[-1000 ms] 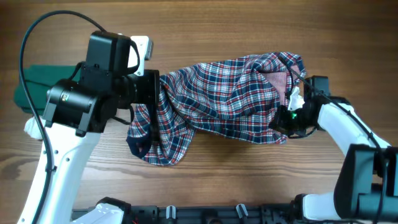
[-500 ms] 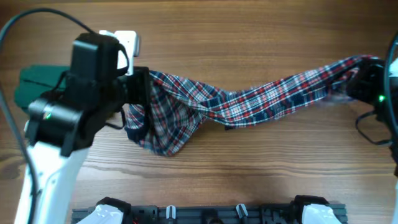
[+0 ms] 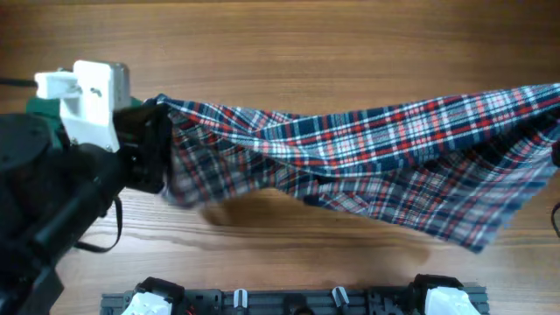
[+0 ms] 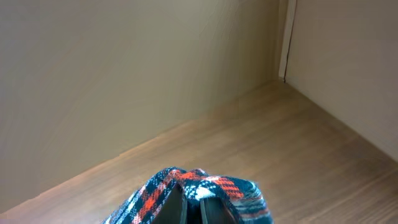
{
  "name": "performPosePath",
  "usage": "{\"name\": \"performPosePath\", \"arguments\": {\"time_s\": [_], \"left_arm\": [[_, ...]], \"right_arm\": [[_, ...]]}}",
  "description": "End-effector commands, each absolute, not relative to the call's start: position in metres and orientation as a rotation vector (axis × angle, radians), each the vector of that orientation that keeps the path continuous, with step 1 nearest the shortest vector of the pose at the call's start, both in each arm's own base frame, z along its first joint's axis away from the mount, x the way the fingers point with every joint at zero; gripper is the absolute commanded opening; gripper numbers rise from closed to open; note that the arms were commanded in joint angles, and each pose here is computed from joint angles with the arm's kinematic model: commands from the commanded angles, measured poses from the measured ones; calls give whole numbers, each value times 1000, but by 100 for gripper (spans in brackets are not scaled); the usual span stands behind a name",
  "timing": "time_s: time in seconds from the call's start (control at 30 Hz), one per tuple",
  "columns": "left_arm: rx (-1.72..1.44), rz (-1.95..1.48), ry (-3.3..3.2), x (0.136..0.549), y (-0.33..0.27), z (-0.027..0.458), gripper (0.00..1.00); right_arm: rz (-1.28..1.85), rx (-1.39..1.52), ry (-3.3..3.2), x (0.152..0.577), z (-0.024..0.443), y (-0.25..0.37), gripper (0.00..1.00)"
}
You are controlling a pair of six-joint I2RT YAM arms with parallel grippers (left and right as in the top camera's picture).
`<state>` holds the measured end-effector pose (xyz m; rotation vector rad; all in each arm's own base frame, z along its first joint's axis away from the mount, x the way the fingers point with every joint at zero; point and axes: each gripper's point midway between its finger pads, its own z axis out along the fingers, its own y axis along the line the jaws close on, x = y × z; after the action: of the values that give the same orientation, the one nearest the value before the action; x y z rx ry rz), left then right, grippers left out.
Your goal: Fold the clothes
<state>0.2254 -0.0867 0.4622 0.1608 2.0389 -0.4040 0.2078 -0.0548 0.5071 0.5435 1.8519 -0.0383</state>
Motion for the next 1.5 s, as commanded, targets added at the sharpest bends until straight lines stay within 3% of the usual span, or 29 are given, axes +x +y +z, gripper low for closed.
{"name": "performPosePath", "arguments": {"time_s": [0.0, 0.2, 0.33, 0.4, 0.43, 0.47, 0.53, 0.6, 0.7, 0.8, 0.9, 0.97, 1.07, 1.17, 1.27, 1.37, 1.47], "left_arm": [[180, -389, 2070, 237, -90, 457, 4], [192, -179, 2320, 325, -95, 383, 5], [181, -105, 2481, 416, -103, 297, 6], [125, -27, 2516, 459, -90, 256, 18], [75, 66, 2520, 474, -72, 242, 24], [14, 162, 2535, 480, -48, 232, 37], [-24, 188, 2563, 475, -32, 228, 45], [-70, 150, 2566, 465, -21, 238, 70], [-62, -47, 2569, 448, -36, 257, 83], [-11, -162, 2619, 425, -56, 261, 83], [11, -157, 2708, 399, -60, 255, 68], [17, -157, 2717, 385, -60, 263, 66], [14, -164, 2656, 352, -56, 299, 67], [-60, -163, 2542, 313, -46, 342, 70], [-115, -145, 2495, 287, -37, 359, 78], [-147, -124, 2630, 273, -35, 322, 81], [-176, -146, 2781, 277, -41, 254, 82]], "right_arm": [[-49, 597, 1907, 226, 494, -60, 5], [-100, 624, 2223, 321, 413, -65, 4], [-147, 544, 2434, 409, 331, -69, 6], [-184, 507, 2508, 451, 283, -76, 58], [-194, 510, 2541, 465, 260, -82, 64], [-181, 549, 2584, 470, 238, -90, 67], [-90, 585, 2626, 466, 226, -96, 68], [-7, 615, 2633, 458, 230, -100, 71], [100, 633, 2662, 434, 243, -95, 73], [102, 599, 2730, 406, 252, -86, 75], [106, 573, 2755, 385, 264, -80, 74], [156, 516, 2688, 379, 289, -70, 74], [151, 464, 2553, 355, 337, -63, 76], [146, 455, 2426, 320, 380, -54, 85], [161, 499, 2418, 293, 389, -48, 91], [235, 527, 2480, 283, 368, -37, 96], [302, 576, 2643, 283, 313, -30, 96]]}}
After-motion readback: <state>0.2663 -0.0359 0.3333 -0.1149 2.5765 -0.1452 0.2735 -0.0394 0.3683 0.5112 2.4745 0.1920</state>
